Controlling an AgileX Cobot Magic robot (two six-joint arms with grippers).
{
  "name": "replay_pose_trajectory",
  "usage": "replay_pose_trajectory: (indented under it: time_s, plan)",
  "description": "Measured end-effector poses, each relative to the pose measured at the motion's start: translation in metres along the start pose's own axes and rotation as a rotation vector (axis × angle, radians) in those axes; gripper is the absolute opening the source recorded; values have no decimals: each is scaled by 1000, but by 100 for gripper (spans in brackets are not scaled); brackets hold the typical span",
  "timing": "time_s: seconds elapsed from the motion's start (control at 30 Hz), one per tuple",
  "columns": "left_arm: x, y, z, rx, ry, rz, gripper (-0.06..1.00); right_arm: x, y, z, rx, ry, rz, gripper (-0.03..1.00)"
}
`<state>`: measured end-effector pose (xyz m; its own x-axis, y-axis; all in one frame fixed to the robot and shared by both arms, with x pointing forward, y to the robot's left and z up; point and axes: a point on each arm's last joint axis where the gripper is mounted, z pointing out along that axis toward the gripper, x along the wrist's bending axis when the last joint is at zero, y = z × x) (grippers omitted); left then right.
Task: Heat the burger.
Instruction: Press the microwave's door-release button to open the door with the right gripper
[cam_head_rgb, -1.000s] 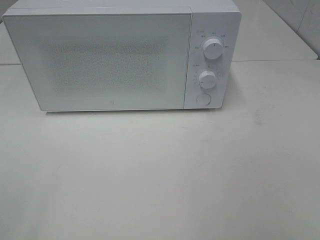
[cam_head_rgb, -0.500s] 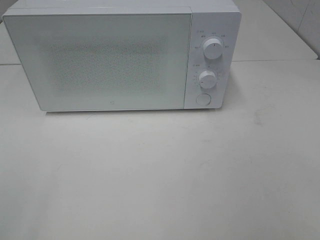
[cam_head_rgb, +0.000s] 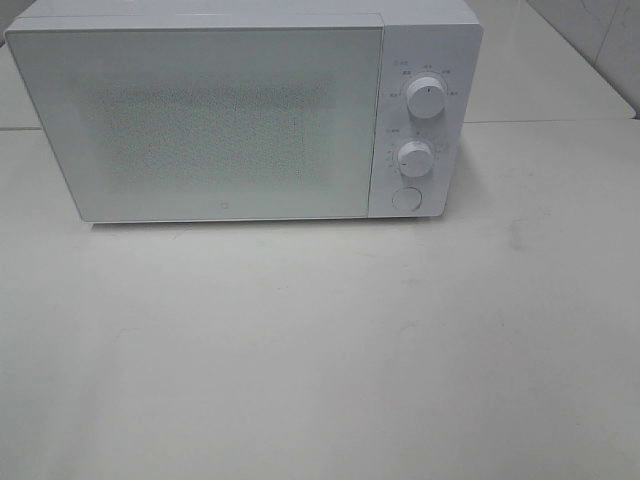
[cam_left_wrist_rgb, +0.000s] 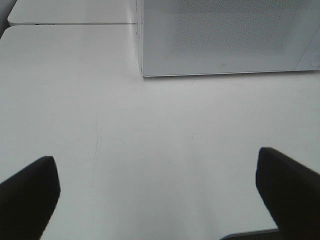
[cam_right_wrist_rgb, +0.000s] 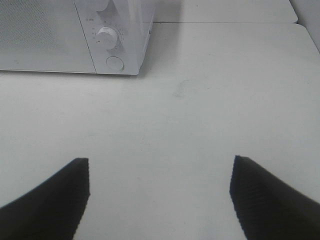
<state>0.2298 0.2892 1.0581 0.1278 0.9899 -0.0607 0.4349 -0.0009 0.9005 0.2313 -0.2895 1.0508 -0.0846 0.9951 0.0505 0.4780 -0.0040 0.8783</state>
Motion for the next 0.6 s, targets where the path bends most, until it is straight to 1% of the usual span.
replay_pose_trajectory:
  time_s: [0.27,0.33,0.4,0.43,0.47,0.53,0.6]
  plan:
    - [0,0,0,0,0,0,99,0,8,1,-9,-1,2,75]
    - [0,0,0,0,0,0,99,-1,24,11,-55,0,14,75]
    - [0,0,0,0,0,0,99,-2,29,14,-74,-2,17,75]
    - [0,0,0,0,0,0,99,-3,38,20,-114,-7,20,75]
    - [0,0,0,0,0,0,99,-3,38,20,-114,-7,20,75]
    - [0,0,0,0,0,0,99,-5,50,32,-167,-16,28,75]
    - [0,0,0,0,0,0,99,-6,52,35,-175,-19,29,75]
